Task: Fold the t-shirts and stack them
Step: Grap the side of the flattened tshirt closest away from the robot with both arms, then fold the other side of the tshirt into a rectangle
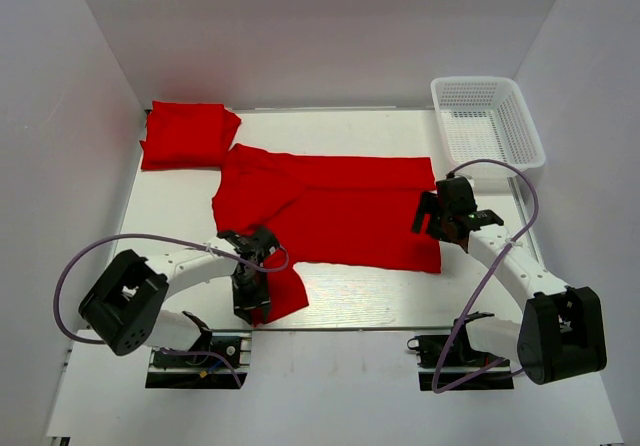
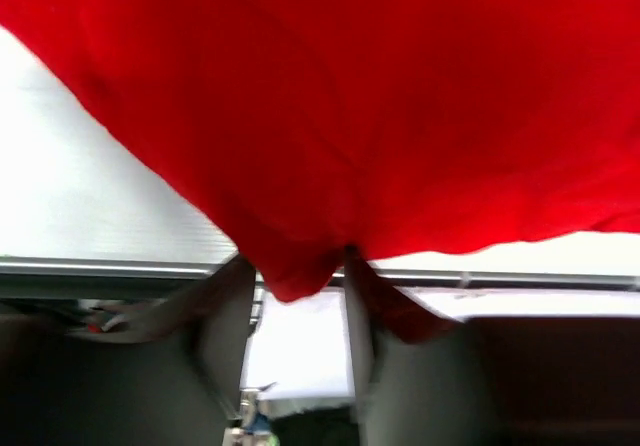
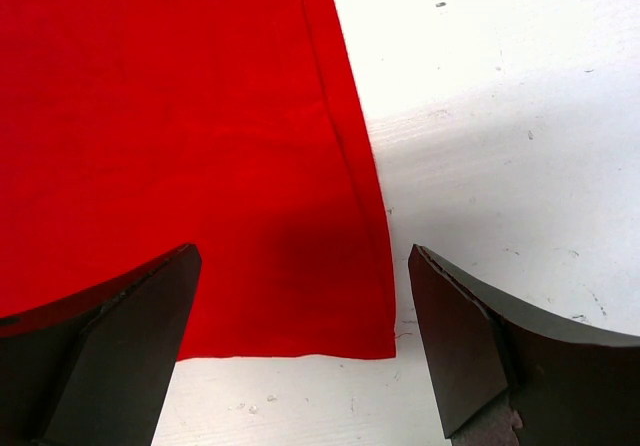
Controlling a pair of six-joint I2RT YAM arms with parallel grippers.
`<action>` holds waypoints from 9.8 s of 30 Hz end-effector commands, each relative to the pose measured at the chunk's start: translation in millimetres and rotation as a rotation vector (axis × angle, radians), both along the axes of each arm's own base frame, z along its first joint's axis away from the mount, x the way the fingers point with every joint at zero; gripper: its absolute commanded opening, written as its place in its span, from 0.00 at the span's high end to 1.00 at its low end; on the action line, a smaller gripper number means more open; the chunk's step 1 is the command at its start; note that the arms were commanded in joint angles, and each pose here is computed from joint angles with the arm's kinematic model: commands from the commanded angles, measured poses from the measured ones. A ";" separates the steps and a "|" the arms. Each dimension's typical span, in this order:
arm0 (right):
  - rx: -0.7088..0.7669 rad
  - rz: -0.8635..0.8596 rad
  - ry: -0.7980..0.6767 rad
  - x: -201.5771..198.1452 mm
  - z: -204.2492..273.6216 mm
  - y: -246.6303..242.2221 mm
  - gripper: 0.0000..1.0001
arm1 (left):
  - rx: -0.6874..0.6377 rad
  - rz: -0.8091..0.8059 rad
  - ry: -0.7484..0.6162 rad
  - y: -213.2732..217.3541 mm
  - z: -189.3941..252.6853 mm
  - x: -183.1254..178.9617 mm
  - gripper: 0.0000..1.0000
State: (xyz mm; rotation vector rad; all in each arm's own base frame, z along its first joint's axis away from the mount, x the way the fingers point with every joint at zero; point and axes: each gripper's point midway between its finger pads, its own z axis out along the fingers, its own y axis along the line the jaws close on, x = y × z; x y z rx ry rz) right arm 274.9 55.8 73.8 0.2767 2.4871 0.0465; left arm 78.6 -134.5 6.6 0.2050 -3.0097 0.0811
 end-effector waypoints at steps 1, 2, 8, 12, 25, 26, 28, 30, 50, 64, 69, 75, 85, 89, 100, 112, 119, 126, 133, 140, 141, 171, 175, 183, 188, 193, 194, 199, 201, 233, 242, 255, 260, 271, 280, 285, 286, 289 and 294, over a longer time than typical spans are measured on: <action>0.002 -0.037 -0.049 8.2 12.2 -3.8 0.10 | 0.017 0.002 -0.052 -0.7 -18.0 9.0 0.56; 0.009 -0.034 -0.046 5.9 11.9 -2.4 0.10 | 0.018 0.002 -0.052 -0.7 -18.0 9.0 0.61; 0.030 -0.057 -0.002 -16.5 5.3 -4.5 0.10 | 0.041 0.011 -0.107 -2.8 3.2 25.3 1.00; 0.088 -0.060 0.063 -39.2 -8.3 2.2 0.10 | 0.025 0.003 -0.139 -8.7 14.8 35.0 1.00; 0.149 -0.182 0.191 -68.0 -52.0 4.6 0.11 | -0.007 -0.003 -0.177 -14.9 31.4 42.5 1.00; 0.149 -0.187 0.200 -70.1 -54.1 4.6 0.15 | -0.007 -0.003 -0.191 -16.0 33.6 46.2 1.00; 0.149 -0.209 0.201 -72.6 -57.3 2.6 0.17 | -0.001 -0.003 -0.184 -14.5 33.7 44.5 1.00; 0.150 -0.221 0.192 -72.3 -56.5 2.0 0.22 | -0.007 -0.003 -0.191 -16.5 35.9 46.8 1.00; 0.168 -0.192 0.142 -57.3 -48.0 6.7 1.00 | -0.104 -0.026 -0.267 -38.3 70.7 73.4 1.00; 0.131 -0.132 0.068 -20.5 -20.9 9.7 1.00 | -0.053 0.001 -0.423 -44.4 108.8 138.5 1.00; 0.116 -0.138 0.056 -7.8 -15.0 9.4 1.00 | -0.066 0.058 -0.469 -46.8 117.7 165.1 1.00; 0.094 -0.158 0.037 9.6 -9.7 7.8 1.00 | -0.054 0.137 -0.553 -39.5 130.0 200.1 1.00; 0.069 -0.176 -0.022 39.9 10.5 6.4 1.00 | -0.047 0.169 -0.604 -29.6 137.4 248.6 1.00; 0.040 -0.174 -0.028 48.1 14.3 3.7 1.00 | -0.008 0.189 -0.638 -13.9 143.1 262.3 1.00; -0.001 -0.178 -0.048 77.8 23.5 2.9 1.00 | -0.008 0.148 -0.808 -4.1 179.0 311.8 1.00; -0.051 -0.191 -0.041 100.2 27.8 0.1 1.00 | 0.000 0.170 -0.863 11.4 175.4 344.3 1.00; -0.075 -0.210 -0.057 107.4 32.8 -4.1 1.00 | 0.002 0.174 -0.862 16.4 169.7 351.6 1.00; -0.090 -0.204 -0.040 116.1 27.5 -3.4 1.00 | -0.010 0.165 -0.864 20.8 155.3 368.6 1.00; -0.112 -0.220 -0.019 122.6 19.6 -6.8 1.00 | -0.028 0.145 -0.907 21.0 149.6 391.0 1.00; -0.130 -0.243 0.028 125.1 3.8 -12.1 1.00 | 0.004 0.139 -0.883 29.9 130.4 403.9 1.00; -0.134 -0.243 0.037 126.6 2.2 -11.4 1.00 | 0.019 0.153 -0.890 36.4 131.6 408.6 1.00; 0.153 0.267 0.039 96.3 5.8 80.3 0.10 | -0.291 -0.042 -0.718 -17.9 76.7 373.2 0.01; 0.163 0.283 0.050 97.2 -3.9 86.9 0.10 | -0.299 -0.044 -0.758 -19.9 73.8 382.2 0.01; 0.148 0.262 0.088 99.1 -20.9 85.7 0.10 | -0.291 -0.031 -0.749 -21.5 61.8 395.0 0.01; 0.141 0.255 0.078 104.3 -20.8 84.7 0.10 | -0.308 -0.036 -0.741 -24.0 50.7 391.7 0.01; 0.140 0.253 0.090 106.4 -26.1 84.9 0.10 | -0.320 -0.012 -0.759 -25.9 52.0 395.9 0.01; 0.138 0.250 0.093 106.1 -27.2 83.9 0.10 | -0.312 -0.009 -0.769 -24.9 49.3 399.5 0.01; 0.108 0.228 0.108 105.3 -34.2 78.0 0.10 | -0.294 0.022 -0.798 -15.2 47.5 416.0 0.01; 0.101 0.213 0.116 103.8 -37.4 74.6 0.10 | -0.282 0.027 -0.807 -13.7 45.6 420.7 0.01; 0.022 0.128 0.122 105.5 -40.9 55.6 0.10 | -0.290 0.071 -1.072 -26.1 87.8 536.2 0.01; 0.002 0.124 0.036 134.8 -11.6 57.0 0.10 | -0.274 0.011 -1.272 -24.5 184.9 563.0 0.01; 0.026 0.161 0.039 117.8 -9.0 60.1 0.10 | -0.232 -0.090 -1.105 -10.2 170.0 438.0 0.01; 0.017 0.164 0.066 114.5 -18.6 58.2 0.10 | -0.232 -0.083 -1.004 -2.7 122.9 391.3 0.01; 0.013 0.163 0.105 114.0 -31.8 57.6 0.10 | -0.281 -0.060 -0.905 -7.1 59.8 399.5 0.01; -0.012 0.141 0.125 112.0 -40.6 51.6 0.10 | -0.238 -0.043 -0.912 -3.7 44.0 421.4 0.01; -0.011 0.132 0.143 108.1 -46.5 52.4 0.10 | -0.229 -0.029 -0.931 -4.1 38.8 437.0 0.01; -0.005 0.120 0.143 108.1 -46.4 51.5 0.10 | -0.215 -0.024 -0.919 -2.9 31.9 441.4 0.01; -0.006 0.118 0.153 104.9 -49.9 50.7 0.10 | -0.216 -0.015 -0.910 -3.9 28.7 444.7 0.01; 0.004 0.114 0.175 99.4 -56.0 51.5 0.10 | -0.219 0.026 -0.980 -3.8 46.1 459.5 0.01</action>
